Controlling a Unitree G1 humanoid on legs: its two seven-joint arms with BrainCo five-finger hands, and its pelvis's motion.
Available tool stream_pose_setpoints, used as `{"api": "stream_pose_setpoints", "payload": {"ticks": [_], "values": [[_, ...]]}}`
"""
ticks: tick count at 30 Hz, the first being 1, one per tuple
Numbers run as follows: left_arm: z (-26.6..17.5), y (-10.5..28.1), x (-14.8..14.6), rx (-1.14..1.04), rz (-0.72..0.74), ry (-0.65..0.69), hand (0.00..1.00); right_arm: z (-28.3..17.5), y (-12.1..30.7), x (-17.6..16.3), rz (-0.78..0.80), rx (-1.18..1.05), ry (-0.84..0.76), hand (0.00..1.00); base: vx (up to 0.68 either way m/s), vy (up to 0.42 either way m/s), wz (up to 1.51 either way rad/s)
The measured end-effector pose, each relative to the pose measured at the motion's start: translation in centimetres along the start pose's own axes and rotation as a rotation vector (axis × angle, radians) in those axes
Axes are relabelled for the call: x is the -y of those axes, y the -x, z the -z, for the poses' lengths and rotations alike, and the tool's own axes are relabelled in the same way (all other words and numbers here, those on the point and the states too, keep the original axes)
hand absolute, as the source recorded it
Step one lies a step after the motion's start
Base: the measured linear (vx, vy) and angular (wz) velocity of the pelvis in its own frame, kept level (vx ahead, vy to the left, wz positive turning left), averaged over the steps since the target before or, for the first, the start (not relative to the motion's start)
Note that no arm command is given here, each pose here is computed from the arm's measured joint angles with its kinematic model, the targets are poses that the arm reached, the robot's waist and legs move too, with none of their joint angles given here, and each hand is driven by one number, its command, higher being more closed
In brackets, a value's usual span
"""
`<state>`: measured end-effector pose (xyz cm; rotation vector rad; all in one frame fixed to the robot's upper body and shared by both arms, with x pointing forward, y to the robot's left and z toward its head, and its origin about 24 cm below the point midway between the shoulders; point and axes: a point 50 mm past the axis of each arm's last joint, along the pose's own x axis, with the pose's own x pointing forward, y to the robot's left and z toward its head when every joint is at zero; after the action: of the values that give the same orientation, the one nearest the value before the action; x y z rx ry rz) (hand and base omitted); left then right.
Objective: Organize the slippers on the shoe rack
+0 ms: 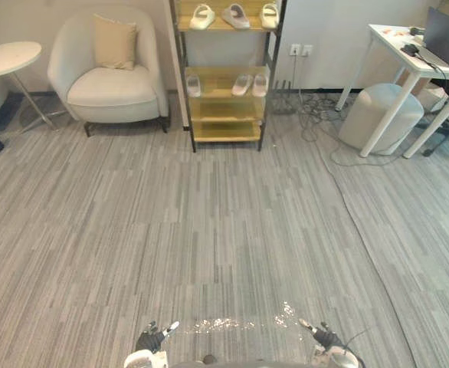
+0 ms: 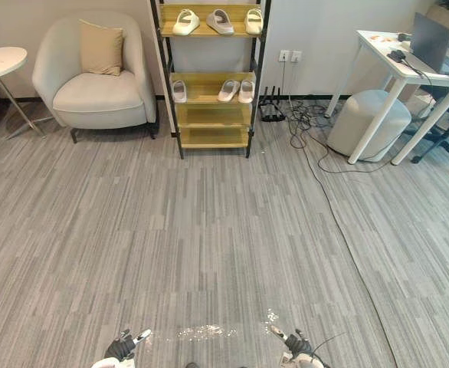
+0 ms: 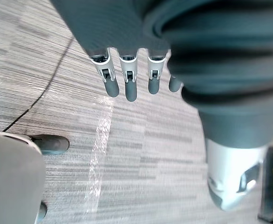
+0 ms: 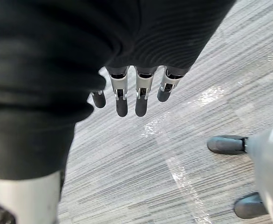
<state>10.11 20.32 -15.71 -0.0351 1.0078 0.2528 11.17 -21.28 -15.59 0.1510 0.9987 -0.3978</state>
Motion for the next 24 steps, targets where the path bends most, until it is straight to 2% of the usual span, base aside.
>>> {"api": "stream_pose_setpoints", "payload": {"ticks": [4,24], "values": [[-0.5,-0.1,0.9,0.013,0.039,-0.067,0.0,0.4,0.1,-0.3,-0.012,-0.008,0.017,0.0,0.0,-0.026,-0.04],[-0.7,-0.2,1.7,0.022,0.062,-0.084,0.0,1.1,0.3,-1.6,-0.051,-0.026,0.053,0.0,-0.01,-0.019,-0.03]]}}
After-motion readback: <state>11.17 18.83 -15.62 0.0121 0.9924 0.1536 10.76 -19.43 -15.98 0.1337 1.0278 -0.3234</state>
